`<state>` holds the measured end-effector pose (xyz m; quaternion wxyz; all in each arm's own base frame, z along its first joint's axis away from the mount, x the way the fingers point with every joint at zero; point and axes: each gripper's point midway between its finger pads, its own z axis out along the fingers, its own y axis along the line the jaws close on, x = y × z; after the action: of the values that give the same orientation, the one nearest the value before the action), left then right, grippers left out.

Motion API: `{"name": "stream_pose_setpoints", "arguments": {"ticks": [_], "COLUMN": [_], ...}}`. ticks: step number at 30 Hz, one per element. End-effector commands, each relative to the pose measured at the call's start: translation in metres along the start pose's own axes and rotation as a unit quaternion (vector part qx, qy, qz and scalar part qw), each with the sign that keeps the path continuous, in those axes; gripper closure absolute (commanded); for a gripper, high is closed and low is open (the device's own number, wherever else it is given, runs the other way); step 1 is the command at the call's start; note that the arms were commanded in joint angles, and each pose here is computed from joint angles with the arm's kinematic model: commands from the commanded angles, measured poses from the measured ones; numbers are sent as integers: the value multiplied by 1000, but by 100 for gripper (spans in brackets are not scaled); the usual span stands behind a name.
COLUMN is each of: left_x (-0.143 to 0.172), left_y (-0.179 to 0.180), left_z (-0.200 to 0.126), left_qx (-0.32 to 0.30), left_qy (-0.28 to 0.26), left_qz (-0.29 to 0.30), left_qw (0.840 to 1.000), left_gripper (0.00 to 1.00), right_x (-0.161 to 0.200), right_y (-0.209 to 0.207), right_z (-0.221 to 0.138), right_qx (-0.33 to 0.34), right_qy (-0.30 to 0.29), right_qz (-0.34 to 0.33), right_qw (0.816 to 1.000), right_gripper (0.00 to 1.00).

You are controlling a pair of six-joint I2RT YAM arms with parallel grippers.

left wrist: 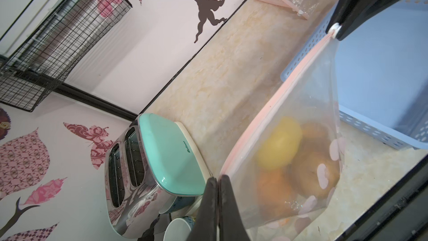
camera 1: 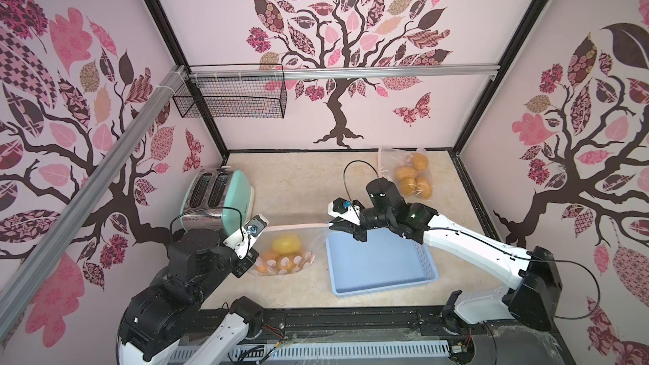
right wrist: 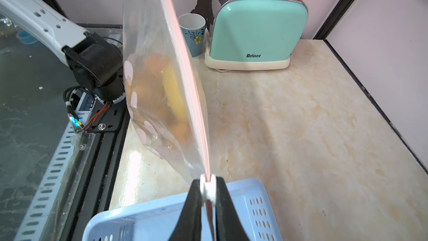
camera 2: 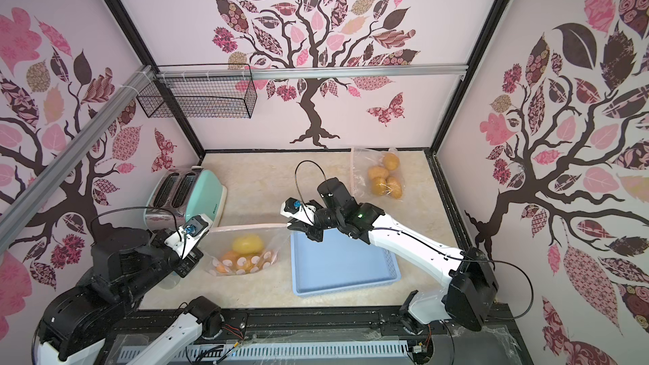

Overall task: Put the potatoes into a zipper bag and zip it
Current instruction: Zip the zipper on the zipper food storage bag, then place the zipper food storage bag at the center of the board.

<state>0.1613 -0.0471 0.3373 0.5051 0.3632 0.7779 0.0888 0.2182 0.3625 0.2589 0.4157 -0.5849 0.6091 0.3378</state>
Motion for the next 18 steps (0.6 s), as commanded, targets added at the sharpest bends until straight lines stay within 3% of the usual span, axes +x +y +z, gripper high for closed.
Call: {"name": "stream_pose_setpoints", "arguments": {"ticks": [1,4,9,14,18], "left_x": [-18,-27,-23,-17,-15], "left_y": [22,29,32,23,15], "left_z": [3,5,14,21,30], "left_qx": [-58,-74,-91,-81,-66], "left_qy": [-45,-66,-59,-72,-77], "left_qz": [-54,-72,-86,-107,-139], "left_qw": [996,992,990,988,985], "left_gripper": [70,50,41,40,39], "right_x": [-47,-87,-134,-128,-92], "right_y": [-6,-29,-91,-171,-251], "right_z": [0,-1,-17,-58,-119], "right_qx": [-29,-22,22,116,228], "right_qy": [-82,-131,-183,-210,-221], "right_qz": [52,79,124,155,193], "right_qw": [995,988,975,959,928], "right_gripper": [92,92,95,96,99]}}
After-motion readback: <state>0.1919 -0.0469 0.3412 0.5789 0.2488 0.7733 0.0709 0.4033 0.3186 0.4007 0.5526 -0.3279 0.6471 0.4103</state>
